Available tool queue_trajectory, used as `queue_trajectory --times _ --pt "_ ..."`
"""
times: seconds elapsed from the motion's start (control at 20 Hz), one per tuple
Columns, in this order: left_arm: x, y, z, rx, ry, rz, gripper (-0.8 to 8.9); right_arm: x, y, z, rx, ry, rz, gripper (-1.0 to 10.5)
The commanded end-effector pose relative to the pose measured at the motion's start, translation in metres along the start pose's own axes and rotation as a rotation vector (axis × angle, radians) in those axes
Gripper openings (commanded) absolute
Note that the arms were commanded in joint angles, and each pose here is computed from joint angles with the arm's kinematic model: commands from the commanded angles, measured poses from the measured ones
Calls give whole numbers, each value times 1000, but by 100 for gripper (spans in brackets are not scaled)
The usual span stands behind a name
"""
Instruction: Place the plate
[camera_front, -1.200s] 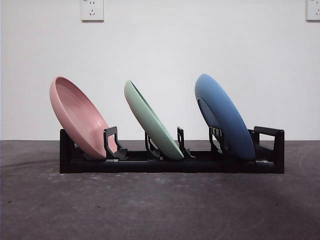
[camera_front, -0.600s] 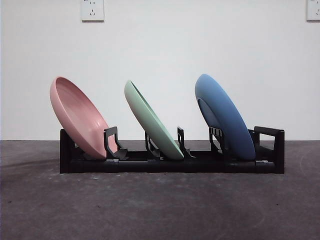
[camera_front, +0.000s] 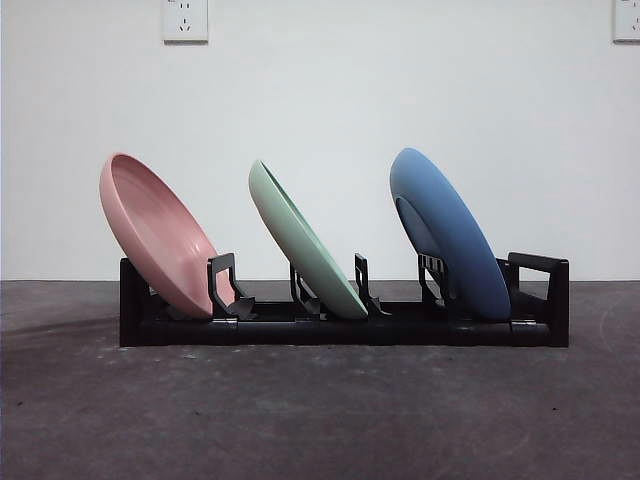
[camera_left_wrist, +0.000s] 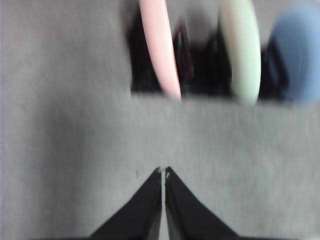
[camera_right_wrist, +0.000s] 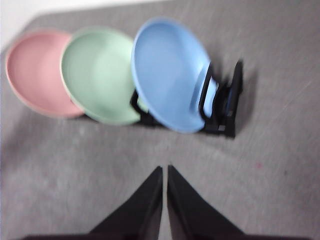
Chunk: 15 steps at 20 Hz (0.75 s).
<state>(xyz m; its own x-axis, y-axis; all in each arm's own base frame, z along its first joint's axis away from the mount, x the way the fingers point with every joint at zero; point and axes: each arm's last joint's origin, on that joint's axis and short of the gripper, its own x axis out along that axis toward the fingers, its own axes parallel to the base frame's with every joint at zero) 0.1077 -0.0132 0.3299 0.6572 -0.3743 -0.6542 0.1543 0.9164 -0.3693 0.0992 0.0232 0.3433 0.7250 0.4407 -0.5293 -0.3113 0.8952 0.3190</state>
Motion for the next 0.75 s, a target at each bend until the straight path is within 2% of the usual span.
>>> queue_trajectory --times 0.05,0.25,0.4,0.45,0.75 --pt "-1 -4 7 66 34 -12 11 17 1 11 -32 101 17 14" --pt "7 -5 11 67 90 -18 35 55 2 26 -35 295 34 27" --pt "8 -5 13 71 79 -20 321 82 6 36 -60 401 52 331" --pt "8 -5 13 71 78 -20 321 88 8 38 -64 419 58 364" --pt "8 -5 15 79 54 -23 320 100 23 55 -91 426 63 359"
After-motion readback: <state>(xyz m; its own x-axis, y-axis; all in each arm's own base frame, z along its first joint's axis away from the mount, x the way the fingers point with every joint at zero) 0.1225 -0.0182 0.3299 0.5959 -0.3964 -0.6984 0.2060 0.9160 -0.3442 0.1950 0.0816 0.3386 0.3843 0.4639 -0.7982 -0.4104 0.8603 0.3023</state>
